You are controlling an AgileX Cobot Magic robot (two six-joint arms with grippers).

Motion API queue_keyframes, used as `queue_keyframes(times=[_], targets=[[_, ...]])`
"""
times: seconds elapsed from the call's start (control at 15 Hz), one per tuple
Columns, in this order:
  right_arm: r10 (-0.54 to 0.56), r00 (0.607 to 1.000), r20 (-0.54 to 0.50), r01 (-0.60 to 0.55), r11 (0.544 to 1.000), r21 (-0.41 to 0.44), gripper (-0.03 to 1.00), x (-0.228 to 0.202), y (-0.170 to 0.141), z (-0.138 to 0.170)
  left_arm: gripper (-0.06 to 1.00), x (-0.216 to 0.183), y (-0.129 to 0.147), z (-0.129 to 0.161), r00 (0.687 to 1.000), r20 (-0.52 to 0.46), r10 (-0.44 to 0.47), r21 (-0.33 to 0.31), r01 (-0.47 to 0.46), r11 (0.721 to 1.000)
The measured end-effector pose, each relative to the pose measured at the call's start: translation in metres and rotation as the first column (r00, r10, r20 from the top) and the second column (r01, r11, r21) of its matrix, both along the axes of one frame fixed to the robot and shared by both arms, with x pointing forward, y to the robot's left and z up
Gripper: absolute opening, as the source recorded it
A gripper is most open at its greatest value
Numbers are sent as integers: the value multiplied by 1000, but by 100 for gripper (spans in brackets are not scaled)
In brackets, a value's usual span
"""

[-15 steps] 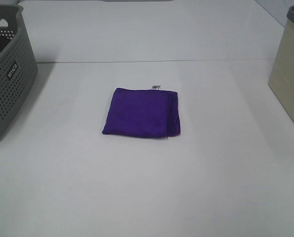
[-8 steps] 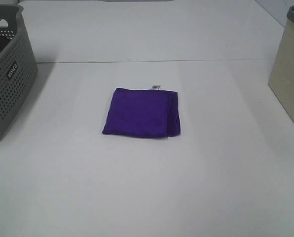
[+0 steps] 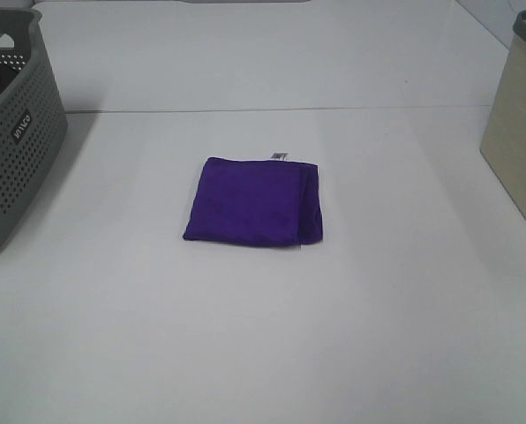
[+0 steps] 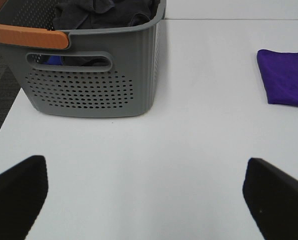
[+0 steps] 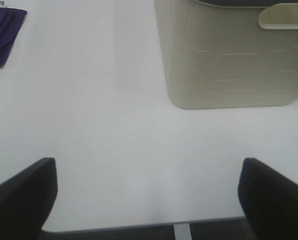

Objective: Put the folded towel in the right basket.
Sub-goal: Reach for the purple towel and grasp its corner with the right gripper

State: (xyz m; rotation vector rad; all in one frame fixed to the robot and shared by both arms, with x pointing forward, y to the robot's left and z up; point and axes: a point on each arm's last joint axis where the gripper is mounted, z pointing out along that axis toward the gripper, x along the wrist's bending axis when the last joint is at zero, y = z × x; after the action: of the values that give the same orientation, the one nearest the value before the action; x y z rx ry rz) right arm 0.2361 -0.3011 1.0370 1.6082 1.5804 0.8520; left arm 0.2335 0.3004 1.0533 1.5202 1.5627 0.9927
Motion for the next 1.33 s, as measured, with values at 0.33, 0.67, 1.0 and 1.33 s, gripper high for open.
queue_keyframes(times=[0.33,0.67,1.0,1.33], targets=[[4,1000,0,-4,1000,-3,94,0,0,0,99,0,0,0,1000,0,0,0,0,1000],[4,1000,0,-4,1000,-3,94,0,0,0,99,0,0,0,1000,0,0,0,0,1000],[5,1000,0,-5,1000,-3,94,0,0,0,99,0,0,0,1000,0,0,0,0,1000],[5,1000,0,-5,1000,-3,94,0,0,0,99,0,0,0,1000,0,0,0,0,1000]])
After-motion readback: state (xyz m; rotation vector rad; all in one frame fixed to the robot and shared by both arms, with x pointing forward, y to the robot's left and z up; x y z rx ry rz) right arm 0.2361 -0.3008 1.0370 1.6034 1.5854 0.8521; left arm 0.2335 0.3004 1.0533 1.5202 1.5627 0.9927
